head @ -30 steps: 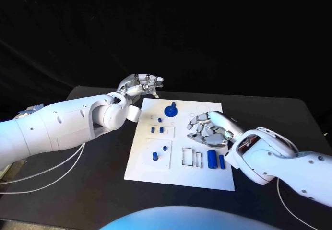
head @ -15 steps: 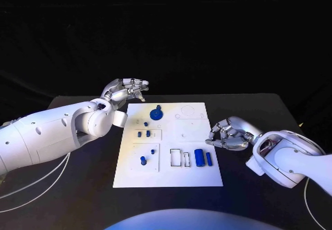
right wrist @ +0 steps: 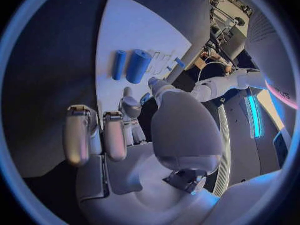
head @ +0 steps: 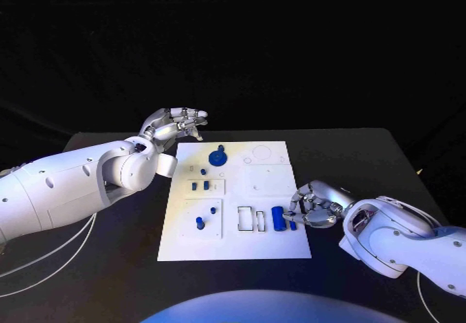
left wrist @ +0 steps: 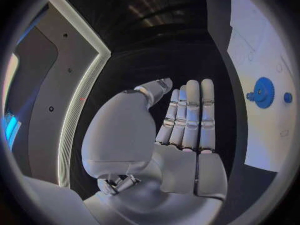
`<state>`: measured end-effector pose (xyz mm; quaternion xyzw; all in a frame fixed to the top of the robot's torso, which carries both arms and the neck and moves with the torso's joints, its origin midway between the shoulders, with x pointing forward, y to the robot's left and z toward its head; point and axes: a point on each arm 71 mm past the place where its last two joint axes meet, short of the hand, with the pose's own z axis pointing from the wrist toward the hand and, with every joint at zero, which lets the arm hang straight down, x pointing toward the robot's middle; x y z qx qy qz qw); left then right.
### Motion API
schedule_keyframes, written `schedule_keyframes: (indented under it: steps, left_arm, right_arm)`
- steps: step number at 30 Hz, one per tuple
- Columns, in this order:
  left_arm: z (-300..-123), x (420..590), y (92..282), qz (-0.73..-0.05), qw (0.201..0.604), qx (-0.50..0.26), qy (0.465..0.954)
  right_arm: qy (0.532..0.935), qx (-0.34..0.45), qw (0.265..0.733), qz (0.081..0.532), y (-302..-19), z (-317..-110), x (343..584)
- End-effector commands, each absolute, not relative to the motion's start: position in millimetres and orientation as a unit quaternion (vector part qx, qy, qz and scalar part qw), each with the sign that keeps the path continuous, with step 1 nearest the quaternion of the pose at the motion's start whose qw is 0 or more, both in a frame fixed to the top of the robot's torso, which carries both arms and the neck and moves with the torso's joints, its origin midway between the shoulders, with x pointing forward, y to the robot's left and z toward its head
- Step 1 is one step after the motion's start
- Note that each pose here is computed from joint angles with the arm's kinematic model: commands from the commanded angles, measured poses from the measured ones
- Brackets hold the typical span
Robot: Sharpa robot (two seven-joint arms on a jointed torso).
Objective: Assemble the parts on the task board
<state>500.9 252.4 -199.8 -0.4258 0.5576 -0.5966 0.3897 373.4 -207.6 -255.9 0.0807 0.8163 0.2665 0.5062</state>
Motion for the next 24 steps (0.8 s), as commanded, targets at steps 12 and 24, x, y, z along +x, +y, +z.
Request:
schedule_keyframes:
  steps: [12,24]
  left_arm:
    - [-198.3,499.4,251.3,-0.603,0.385,-0.420,0.558]
    - [-198.5,498.8,251.1,-0.604,0.380,-0.420,0.560]
  right_arm:
    - [0.817,0.047,0.519,0.246,-191.1,-268.6,373.7]
    - [0.824,0.028,0.515,0.234,-184.5,-276.8,373.6]
